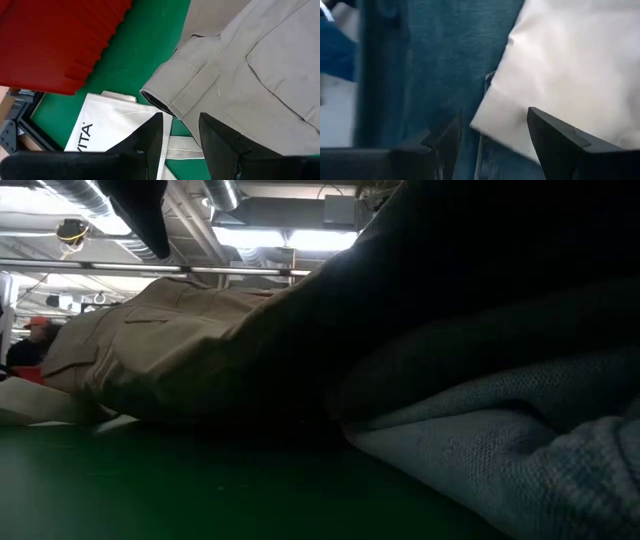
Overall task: Fold Laundry from Bin
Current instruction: Fold the brown shorts
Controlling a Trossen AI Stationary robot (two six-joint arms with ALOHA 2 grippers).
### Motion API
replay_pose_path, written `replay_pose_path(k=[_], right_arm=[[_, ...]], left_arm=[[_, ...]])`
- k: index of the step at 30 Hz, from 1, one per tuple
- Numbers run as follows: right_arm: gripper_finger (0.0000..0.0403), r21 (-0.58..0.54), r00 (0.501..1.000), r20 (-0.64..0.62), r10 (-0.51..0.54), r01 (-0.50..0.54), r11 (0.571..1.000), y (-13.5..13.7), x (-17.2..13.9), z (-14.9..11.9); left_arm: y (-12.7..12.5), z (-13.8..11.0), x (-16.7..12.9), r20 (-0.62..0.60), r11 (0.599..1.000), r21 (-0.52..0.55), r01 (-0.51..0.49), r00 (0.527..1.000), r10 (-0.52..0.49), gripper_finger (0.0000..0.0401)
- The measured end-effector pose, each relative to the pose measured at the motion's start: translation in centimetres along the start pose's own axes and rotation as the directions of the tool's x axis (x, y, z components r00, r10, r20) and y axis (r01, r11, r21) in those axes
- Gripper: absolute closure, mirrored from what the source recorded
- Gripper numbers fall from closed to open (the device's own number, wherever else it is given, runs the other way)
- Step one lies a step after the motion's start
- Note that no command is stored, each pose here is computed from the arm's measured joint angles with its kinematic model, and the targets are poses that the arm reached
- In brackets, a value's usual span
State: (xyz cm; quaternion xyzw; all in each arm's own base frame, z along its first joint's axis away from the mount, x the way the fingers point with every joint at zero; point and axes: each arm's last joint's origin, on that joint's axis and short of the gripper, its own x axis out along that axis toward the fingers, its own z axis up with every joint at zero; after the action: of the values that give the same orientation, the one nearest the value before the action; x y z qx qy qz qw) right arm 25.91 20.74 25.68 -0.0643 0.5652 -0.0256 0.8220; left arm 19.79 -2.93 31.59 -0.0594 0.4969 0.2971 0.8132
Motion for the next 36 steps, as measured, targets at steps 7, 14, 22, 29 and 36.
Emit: replay_pose_path(k=[7, 14, 22, 29, 36], right_arm=[[0.0181, 0.003, 1.000, 0.012, -0.014, 0.014, 1.000, 0.1, 0.4, 0.2], [0.0254, 0.012, 0.999, -0.033, 0.044, -0.043, 0.999, 0.3, 0.4, 0.1], [0.0388, 0.012, 0.998, -0.035, 0.045, -0.044, 0.999, 0.3, 0.4, 0.0], [0.0381, 0.021, 0.998, -0.029, 0.047, -0.046, 0.999, 0.1, -0.7, 0.5], [0.0394, 0.011, 1.000, -0.009, 0.002, -0.002, 1.000, -0.6, -4.1, 1.6]], left_arm=[[-0.1, 0.1, 0.0, 0.010, 1.000, -0.010, 0.008, 1.000, -0.008, 0.0280], [-0.1, 0.1, 0.0, 0.013, 1.000, -0.011, 0.010, 1.000, -0.010, 0.0280], [-0.3, 0.0, -0.1, -0.022, 0.998, 0.002, 0.058, 0.998, -0.058, 0.0280], [-1.4, -0.8, -0.8, -0.037, 0.988, 0.088, 0.129, 0.991, -0.126, 0.0280], [-4.0, -1.7, -2.2, -0.029, 0.938, 0.090, 0.335, 0.942, -0.333, 0.0280]])
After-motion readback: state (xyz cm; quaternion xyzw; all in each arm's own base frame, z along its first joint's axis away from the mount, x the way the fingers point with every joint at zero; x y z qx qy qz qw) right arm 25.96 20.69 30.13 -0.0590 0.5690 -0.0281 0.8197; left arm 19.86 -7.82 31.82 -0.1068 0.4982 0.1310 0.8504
